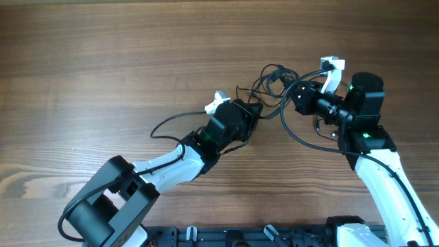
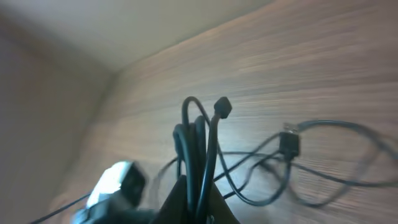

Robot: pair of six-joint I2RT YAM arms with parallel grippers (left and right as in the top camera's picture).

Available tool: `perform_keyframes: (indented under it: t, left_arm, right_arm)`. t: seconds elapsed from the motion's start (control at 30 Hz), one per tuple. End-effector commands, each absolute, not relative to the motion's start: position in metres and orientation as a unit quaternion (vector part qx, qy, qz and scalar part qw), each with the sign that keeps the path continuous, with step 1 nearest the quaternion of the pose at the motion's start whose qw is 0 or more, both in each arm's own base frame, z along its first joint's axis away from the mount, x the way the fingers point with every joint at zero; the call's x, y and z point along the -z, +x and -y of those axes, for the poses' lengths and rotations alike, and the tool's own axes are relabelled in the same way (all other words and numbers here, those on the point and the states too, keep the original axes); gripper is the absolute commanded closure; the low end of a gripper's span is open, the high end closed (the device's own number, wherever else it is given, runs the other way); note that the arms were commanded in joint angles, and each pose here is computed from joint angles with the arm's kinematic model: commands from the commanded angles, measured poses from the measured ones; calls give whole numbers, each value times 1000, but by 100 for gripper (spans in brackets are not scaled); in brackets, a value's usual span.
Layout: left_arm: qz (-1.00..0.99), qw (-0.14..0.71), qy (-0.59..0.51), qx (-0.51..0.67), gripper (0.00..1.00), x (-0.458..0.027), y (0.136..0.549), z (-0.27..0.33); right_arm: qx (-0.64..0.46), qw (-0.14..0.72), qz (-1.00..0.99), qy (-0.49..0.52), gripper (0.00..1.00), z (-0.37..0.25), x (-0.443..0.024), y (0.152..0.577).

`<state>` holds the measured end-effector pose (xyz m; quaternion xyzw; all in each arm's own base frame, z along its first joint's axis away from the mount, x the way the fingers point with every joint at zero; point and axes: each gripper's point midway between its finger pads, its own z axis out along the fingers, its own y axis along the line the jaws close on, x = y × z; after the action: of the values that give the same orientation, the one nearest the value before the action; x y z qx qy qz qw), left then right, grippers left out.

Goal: Untangle cables

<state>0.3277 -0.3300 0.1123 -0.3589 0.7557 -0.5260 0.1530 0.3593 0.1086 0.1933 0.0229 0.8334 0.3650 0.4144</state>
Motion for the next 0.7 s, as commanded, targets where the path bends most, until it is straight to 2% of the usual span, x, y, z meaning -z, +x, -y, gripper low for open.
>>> perform_keyframes:
  t: [0.0,0.07,0.1,0.23,0.27,0.3,0.33,0.47,0.67]
  left_arm:
    - [-815,148,-202,523,96,-107,309,335]
    - [-815,143,-138,544,96,-123,305,333]
    - [-811,147,-105,557,96,-134,304,329]
    - [-791,192,-59,578,96,-170,313,310]
    - [-781,211,-61,584,96,-184,319,302]
    - [-773,228,-61,589,96,-196,324,295]
    - [-765,247,-55,592,96,-207,327,288]
    - [-727,337,-16,598,96,-261,330,263]
    - [-692,390,-8,608,96,-308,321,243]
  right_arm:
    - [-217,472,-841,155,84,-42,-188,385]
    - [-145,464,-848,209,52,-13,-173,380]
    - [-131,455,-851,228,40,-7,-167,377]
    - [-159,414,-862,245,18,-17,-153,366]
    - [-182,400,-867,234,7,-26,-150,363]
    - [-204,386,-872,221,2,-36,-149,360]
    - [-221,379,-875,205,0,-44,-149,358]
    - [-328,368,-870,-22,0,-105,-166,337]
    - [-396,341,-850,-59,0,-127,-171,326]
